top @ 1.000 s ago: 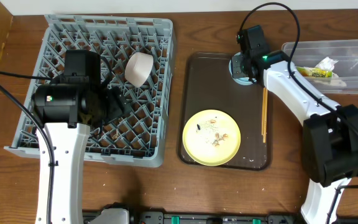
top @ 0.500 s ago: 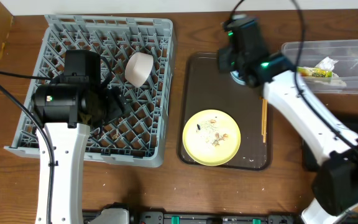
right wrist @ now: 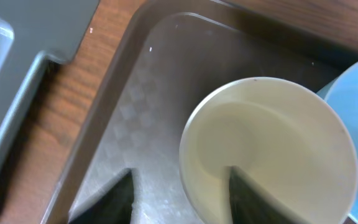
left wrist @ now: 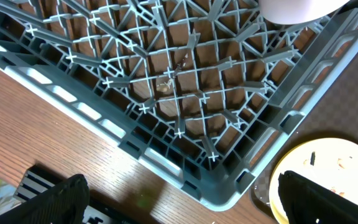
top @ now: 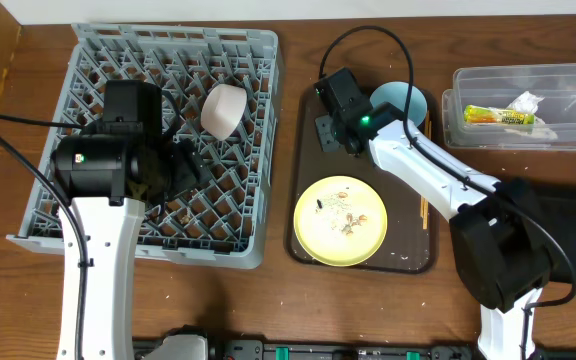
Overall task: Sort waste into correct bins and load items into the dishwasher
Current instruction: 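Lift the cream cup out and set it on the tray, then grasp the blue bowl rim with the right gripper and lift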
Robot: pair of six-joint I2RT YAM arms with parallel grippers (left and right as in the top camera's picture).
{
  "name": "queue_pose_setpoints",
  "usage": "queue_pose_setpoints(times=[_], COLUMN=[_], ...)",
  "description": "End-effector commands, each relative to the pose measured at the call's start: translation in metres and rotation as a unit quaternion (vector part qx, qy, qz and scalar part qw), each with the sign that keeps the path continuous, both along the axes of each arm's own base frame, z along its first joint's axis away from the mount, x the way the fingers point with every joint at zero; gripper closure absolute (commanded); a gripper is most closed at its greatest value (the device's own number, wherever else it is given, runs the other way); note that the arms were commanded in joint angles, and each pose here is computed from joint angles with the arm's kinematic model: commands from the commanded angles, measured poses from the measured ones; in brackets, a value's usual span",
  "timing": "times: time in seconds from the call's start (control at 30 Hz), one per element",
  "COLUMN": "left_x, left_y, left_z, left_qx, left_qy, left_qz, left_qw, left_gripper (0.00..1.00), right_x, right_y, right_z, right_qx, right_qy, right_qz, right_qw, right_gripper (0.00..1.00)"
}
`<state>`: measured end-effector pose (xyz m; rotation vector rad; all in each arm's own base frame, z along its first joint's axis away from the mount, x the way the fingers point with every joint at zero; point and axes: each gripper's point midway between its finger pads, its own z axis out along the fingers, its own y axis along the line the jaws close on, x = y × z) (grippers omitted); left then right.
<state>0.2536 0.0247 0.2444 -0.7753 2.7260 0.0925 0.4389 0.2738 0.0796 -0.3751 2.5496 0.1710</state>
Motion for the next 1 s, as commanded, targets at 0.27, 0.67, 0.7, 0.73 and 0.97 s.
queue_pose_setpoints(times=[0.27, 0.67, 0.7, 0.73, 0.97], left_x=[-0.001, -0.001, -0.001, -0.001, -0.001], left_y=[0.004, 0.004, 0.004, 0.004, 0.004], left_z=[0.000, 0.000, 0.000, 0.000, 0.000], left_qx=[0.008, 0.008, 0.008, 0.008, 0.008], left_qy=[0.004, 0.004, 0.004, 0.004, 0.004], left_qz=[-0.002, -0.002, -0.002, -0.002, -0.002], left_qw=[1.000, 1.000, 1.000, 1.000, 1.000], left_gripper=[0.02, 0.02, 0.02, 0.02, 0.02], right_x=[0.033, -0.001, -0.006, -0.011, -0.012], right_y=[-0.035, -0.114, -0.116, -0.117, -0.118], right_z=[0.160, 0.105, 0.094, 0.080, 0.010], right_qx=[0.055, 0.010, 0.012, 0.012, -0.009], right_qy=[-0.123, -0.003, 0.013, 0.028, 0.076], right_qz=[-0.042, 0.231, 0.249, 0.265, 0.327], right_qw=[0.990, 0.973, 0.968, 0.964, 0.942], right_gripper=[0.01, 0.12, 0.12, 0.12, 0.08])
